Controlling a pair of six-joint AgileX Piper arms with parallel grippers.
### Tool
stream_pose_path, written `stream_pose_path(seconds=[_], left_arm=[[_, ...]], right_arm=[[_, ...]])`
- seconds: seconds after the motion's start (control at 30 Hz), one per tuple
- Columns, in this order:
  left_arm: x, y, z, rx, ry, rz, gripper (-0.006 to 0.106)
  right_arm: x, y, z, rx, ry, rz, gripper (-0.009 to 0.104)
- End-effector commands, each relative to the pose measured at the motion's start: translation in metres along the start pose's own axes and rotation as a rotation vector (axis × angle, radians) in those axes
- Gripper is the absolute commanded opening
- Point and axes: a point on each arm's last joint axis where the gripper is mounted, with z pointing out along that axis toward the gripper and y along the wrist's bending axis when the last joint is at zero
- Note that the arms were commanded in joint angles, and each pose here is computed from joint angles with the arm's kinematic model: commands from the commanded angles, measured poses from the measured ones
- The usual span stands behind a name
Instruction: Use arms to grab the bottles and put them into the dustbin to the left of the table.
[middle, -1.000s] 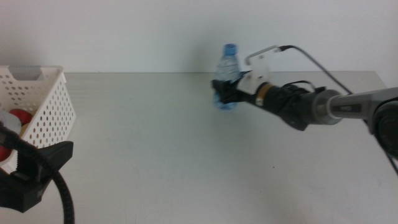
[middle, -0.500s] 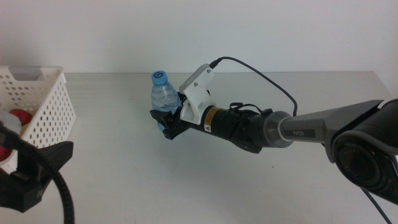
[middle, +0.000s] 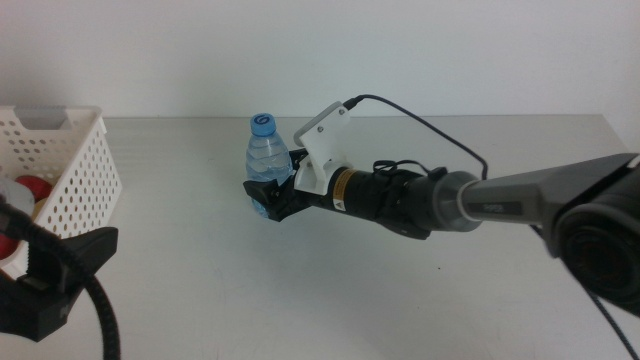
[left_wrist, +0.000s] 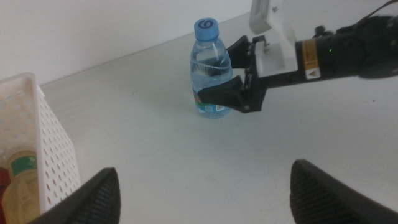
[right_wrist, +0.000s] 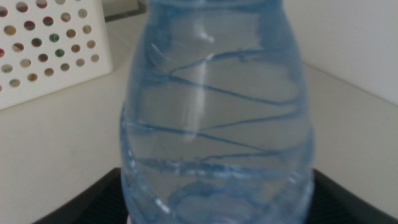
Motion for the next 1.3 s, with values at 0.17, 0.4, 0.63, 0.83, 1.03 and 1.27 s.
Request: stream_pose_path(seconds=[0.17, 0.4, 0.63, 0.83, 1.03, 1.27], left_arm=[[-0.014, 0.000, -0.004, 0.001, -0.096, -0.014, 0.093], [-0.014, 0.000, -0.004, 0.001, -0.096, -0.014, 0.093], [-0.014, 0.000, -0.004, 0.001, -0.096, -0.014, 0.093], [-0.014, 0.000, -0.004, 0.001, -0.096, -0.014, 0.093], [-0.014, 0.000, -0.004, 0.001, -0.096, -0.014, 0.093], [-0.014, 0.000, -0.004, 0.001, -0.096, -0.014, 0.093]], right_arm=[[-0.069, -0.007, -0.084, 0.036, -0.046, 0.065, 0.066], [-0.093, 0.011, -0.202, 0.109, -0.024, 0.138, 0.063], [-0.101, 0.054, -0.291, 0.193, -0.068, 0.147, 0.063], [-0.081, 0.083, -0.370, 0.398, -0.209, 0.151, 0.063], [-0.057, 0.105, -0.432, 0.571, -0.159, 0.105, 0.063], [-0.037, 0.127, -0.467, 0.596, -0.190, 0.047, 0.059]])
